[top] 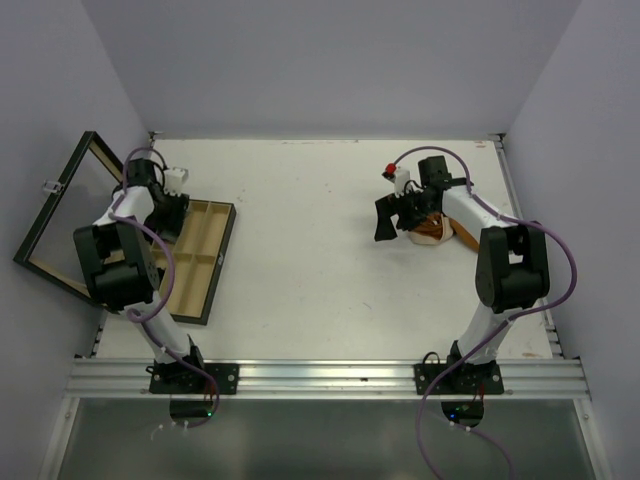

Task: Roll the underwear
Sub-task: Place the rolled underwear into the container

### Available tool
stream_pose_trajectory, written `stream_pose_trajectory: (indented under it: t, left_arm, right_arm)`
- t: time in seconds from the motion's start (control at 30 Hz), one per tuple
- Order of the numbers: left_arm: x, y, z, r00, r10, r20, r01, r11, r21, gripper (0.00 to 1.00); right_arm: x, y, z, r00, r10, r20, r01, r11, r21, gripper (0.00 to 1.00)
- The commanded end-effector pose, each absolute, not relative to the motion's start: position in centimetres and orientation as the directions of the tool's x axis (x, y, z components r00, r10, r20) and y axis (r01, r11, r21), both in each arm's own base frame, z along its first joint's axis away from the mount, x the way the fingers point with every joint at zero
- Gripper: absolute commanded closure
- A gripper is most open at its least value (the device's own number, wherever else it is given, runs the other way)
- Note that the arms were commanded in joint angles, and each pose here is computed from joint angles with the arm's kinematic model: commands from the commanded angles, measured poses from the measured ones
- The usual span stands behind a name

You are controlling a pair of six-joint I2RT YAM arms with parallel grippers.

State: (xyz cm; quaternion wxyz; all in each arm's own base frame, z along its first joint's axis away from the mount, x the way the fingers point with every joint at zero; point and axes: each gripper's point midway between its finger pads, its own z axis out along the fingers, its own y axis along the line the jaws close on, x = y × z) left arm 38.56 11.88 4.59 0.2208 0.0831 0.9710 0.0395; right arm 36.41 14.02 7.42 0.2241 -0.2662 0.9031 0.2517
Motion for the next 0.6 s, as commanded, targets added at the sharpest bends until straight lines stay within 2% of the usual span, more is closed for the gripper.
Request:
stream_pose_trajectory:
  t: [0.0, 0.33, 0.57]
  left_arm:
    - [39.5, 12.2, 8.4, -0.856, 0.159, -0.493, 0.113, 0.986, 0.123, 0.43]
    - [40.6, 12.0, 10.3, -0.830, 0.162, -0.533, 0.120, 0.986, 0.114, 0.43]
    - [42.5, 9.9, 16.4, -0.715, 0.193, -0.672, 0.193, 0.978, 0.075, 0.44]
  right_arm:
    - [36.7, 14.5, 9.1, -0.735, -0.363, -0.572, -0.615, 0.713, 0.338, 0.01]
    - [36.7, 14.4, 9.1, -0.737, -0.362, -0.571, -0.613, 0.714, 0.339, 0.01]
    - [37.1, 14.2, 9.6, -0.721, -0.361, -0.592, -0.617, 0.724, 0.308, 0.01]
